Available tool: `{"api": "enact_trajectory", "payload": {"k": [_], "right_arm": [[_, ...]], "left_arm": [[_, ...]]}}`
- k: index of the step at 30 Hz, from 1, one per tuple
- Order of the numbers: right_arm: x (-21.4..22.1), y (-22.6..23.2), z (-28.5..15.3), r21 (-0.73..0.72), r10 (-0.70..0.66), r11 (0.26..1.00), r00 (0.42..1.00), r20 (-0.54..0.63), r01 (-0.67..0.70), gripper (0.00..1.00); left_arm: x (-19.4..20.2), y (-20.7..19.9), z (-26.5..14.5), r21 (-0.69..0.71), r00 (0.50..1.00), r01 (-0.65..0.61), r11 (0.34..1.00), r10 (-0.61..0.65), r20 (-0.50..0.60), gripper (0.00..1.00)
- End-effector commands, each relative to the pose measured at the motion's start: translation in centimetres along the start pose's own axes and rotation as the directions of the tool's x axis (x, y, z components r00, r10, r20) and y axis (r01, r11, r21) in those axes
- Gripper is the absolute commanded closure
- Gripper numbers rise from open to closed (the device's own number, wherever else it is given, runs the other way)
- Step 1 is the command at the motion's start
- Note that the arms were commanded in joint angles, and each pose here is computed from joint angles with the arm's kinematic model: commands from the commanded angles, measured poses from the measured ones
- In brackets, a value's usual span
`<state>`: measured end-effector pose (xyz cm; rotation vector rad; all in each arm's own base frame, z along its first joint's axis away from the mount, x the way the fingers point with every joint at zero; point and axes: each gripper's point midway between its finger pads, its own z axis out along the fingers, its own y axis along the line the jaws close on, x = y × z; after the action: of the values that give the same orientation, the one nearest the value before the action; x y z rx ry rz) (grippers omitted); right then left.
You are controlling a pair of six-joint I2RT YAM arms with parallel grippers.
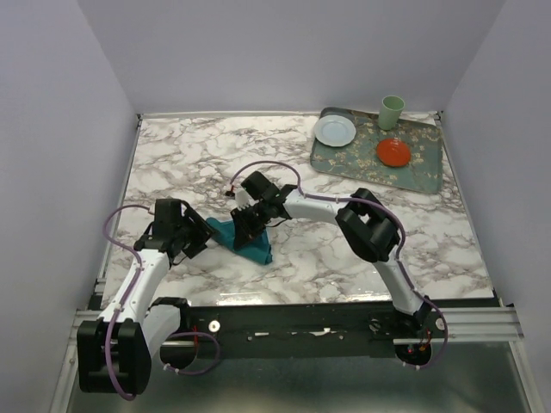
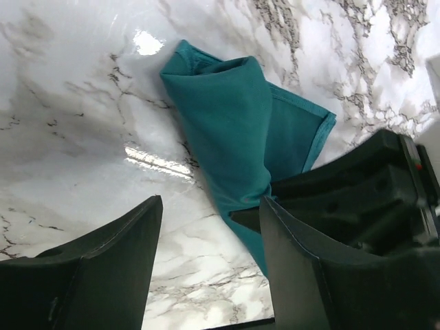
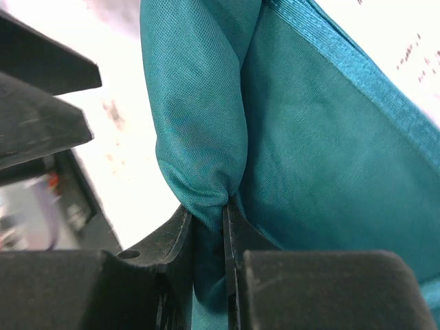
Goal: Fold the napkin, place the utensils inside, and roll it up
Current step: Roll the napkin with the utensil
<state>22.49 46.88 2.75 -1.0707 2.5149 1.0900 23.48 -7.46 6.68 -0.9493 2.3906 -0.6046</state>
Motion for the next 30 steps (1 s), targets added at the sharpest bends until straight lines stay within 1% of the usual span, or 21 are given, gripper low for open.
{"api": "enact_trajectory", "payload": {"k": [1,4,5,8,11,12,14,16,17,19,20,21,22,23,24,25,26,27,28,29,30], "right_arm": [[2.7,0.1,0.7,-0.266,0.114,0.951,0.979,-0.171,-0.158,0.99],[2.5,0.7,0.2,-0.385,0.143,0.896,0.966,-0.215,-0.219,0.99],[2.8,0.3,0.5,-0.398,0.171,0.88,0.955,-0.241,-0.258,0.99],[2.4,0.6,0.4,-0.457,0.191,0.837,0.943,-0.273,-0.302,1.0],[2.0,0.8,0.1,-0.489,0.211,0.804,0.932,-0.296,-0.337,1.0],[1.8,1.0,0.0,-0.516,0.225,0.774,0.921,-0.317,-0.367,1.0],[2.1,1.1,-0.2,-0.518,0.262,0.746,0.899,-0.351,-0.419,1.0],[1.7,1.2,-0.2,-0.54,0.266,0.732,0.904,-0.335,-0.415,0.99],[1.6,1.4,-0.3,-0.535,0.297,0.713,0.886,-0.355,-0.453,0.99],[1.6,1.5,-0.4,-0.554,0.295,0.702,0.891,-0.345,-0.447,0.99],[1.5,1.7,-0.5,-0.548,0.32,0.687,0.875,-0.362,-0.478,0.99],[1.4,1.8,-0.5,-0.57,0.304,0.685,0.889,-0.342,-0.454,0.99],[1.4,1.9,-0.6,-0.572,0.314,0.678,0.885,-0.343,-0.462,0.99],[1.1,2.0,-0.9,-0.561,0.349,0.658,0.864,-0.364,-0.502,0.99],[0.4,2.3,-1.0,-0.6,0.32,0.66,0.892,-0.32,-0.452,0.99],[0.9,2.2,-1.0,-0.602,0.335,0.644,0.882,-0.333,-0.472,0.99],[0.7,2.4,-1.1,-0.582,0.391,0.602,0.837,-0.382,-0.547,0.99],[0.1,2.7,-1.4,-0.634,0.357,0.603,0.875,-0.327,-0.484,0.99],[0.1,2.7,-1.4,-0.64,0.368,0.589,0.869,-0.331,-0.493,0.99],[0.3,2.6,-1.2,-0.621,0.412,0.552,0.829,-0.378,-0.557,1.0],[0.0,2.7,-1.4,-0.652,0.395,0.553,0.852,-0.344,-0.519,0.99]], "left_arm": [[0.3,-1.4,-0.2,0.062,0.997,-0.067,0.996,0.069,-0.033,0.3],[1.5,-1.4,0.9,0.086,0.995,-0.055,0.995,0.062,-0.077,0.27],[1.8,-1.5,1.1,0.089,0.994,-0.051,0.995,0.059,-0.09,0.27],[2.9,-1.4,2.1,0.065,0.989,-0.053,0.996,0.062,-0.133,0.25],[3.0,-1.0,2.6,0.048,0.992,-0.051,0.998,0.057,-0.116,0.25],[3.3,-0.2,2.9,0.034,0.993,-0.023,0.999,0.027,-0.112,0.25],[3.4,-0.3,3.3,0.048,0.994,0.001,0.999,0.004,-0.106,0.26],[3.7,0.1,3.8,0.047,0.994,0.03,0.998,-0.025,-0.108,0.27],[3.9,0.2,3.9,0.044,0.993,0.038,0.998,-0.033,-0.113,0.27],[4.1,0.4,4.2,0.042,0.992,0.057,0.997,-0.052,-0.117,0.28],[4.1,0.4,4.3,0.046,0.991,0.064,0.997,-0.058,-0.117,0.28],[4.1,0.3,4.4,0.053,0.991,0.071,0.996,-0.064,-0.119,0.28],[4.0,0.1,4.5,0.062,0.991,0.071,0.996,-0.064,-0.115,0.3],[4.0,0.1,4.5,0.06,0.991,0.071,0.996,-0.064,-0.116,0.3],[4.0,0.1,4.5,0.058,0.991,0.073,0.996,-0.066,-0.118,0.3],[4.1,0.2,4.5,0.054,0.99,0.076,0.996,-0.069,-0.12,0.3],[4.1,0.2,4.5,0.053,0.99,0.077,0.996,-0.07,-0.12,0.29],[4.1,0.1,4.4,0.056,0.99,0.077,0.995,-0.07,-0.119,0.28],[4.2,0.2,4.3,0.053,0.99,0.079,0.995,-0.072,-0.121,0.28],[4.3,0.2,4.2,0.054,0.989,0.089,0.995,-0.082,-0.125,0.27],[4.3,0.1,4.0,0.059,0.989,0.095,0.994,-0.087,-0.122,0.26]]}}
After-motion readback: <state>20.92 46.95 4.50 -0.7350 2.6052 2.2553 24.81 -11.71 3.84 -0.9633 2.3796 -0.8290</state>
